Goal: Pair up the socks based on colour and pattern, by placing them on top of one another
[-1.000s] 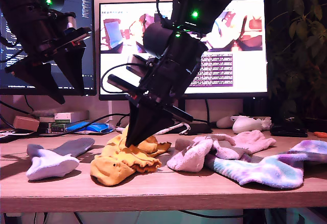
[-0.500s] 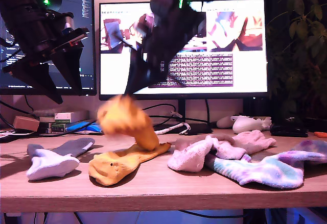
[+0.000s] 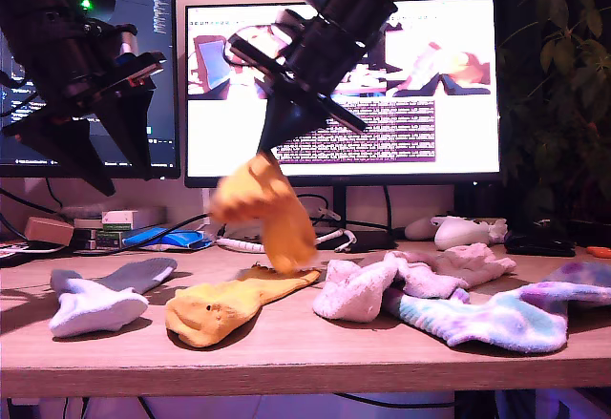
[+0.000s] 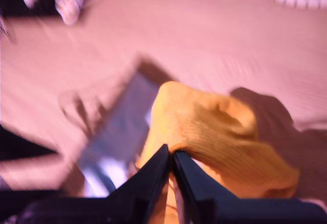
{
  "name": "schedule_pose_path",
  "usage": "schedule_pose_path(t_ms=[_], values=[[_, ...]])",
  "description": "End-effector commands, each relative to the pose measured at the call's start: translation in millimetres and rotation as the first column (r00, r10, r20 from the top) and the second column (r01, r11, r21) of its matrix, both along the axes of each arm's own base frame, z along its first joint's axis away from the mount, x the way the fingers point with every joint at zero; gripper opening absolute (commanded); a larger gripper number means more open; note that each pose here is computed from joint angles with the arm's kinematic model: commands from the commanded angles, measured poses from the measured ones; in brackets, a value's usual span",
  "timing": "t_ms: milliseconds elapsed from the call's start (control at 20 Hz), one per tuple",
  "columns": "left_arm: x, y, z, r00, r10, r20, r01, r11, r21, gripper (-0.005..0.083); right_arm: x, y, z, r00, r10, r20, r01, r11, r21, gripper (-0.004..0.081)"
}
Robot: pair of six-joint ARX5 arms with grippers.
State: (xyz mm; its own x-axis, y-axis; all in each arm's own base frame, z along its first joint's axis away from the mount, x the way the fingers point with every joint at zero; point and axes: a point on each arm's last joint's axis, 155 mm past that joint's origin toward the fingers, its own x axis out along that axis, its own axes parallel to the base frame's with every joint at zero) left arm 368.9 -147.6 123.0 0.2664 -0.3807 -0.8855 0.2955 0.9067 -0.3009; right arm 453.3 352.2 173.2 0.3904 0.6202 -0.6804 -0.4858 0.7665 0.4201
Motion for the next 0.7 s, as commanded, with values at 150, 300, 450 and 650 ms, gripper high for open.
schedule_pose_path(t_ms=[150, 300, 450, 650], values=[[-2.1, 1.2, 5.4, 1.000, -0.005, 0.009, 0.005, 1.000, -0.001, 0.0407, 14.5, -5.5, 16.2, 0.997, -0.048, 0.067, 0.047, 0.999, 0.012, -0.0011], [-2.8, 1.3, 5.1, 1.000, -0.005, 0.006, 0.005, 1.000, 0.000, 0.0407, 14.1, -7.8, 14.4, 0.997, -0.058, 0.051, 0.058, 0.998, 0.012, -0.0011], [-5.0, 1.9, 4.2, 1.000, -0.005, -0.004, 0.005, 1.000, 0.002, 0.0407, 3.1, -7.1, 5.3, 0.999, -0.047, 0.010, 0.047, 0.999, -0.017, -0.0011], [-6.5, 2.2, 3.6, 1.000, -0.005, -0.011, 0.005, 1.000, 0.004, 0.0407, -28.7, -4.9, -24.4, 0.995, -0.013, -0.099, 0.004, 0.996, -0.094, -0.0011]])
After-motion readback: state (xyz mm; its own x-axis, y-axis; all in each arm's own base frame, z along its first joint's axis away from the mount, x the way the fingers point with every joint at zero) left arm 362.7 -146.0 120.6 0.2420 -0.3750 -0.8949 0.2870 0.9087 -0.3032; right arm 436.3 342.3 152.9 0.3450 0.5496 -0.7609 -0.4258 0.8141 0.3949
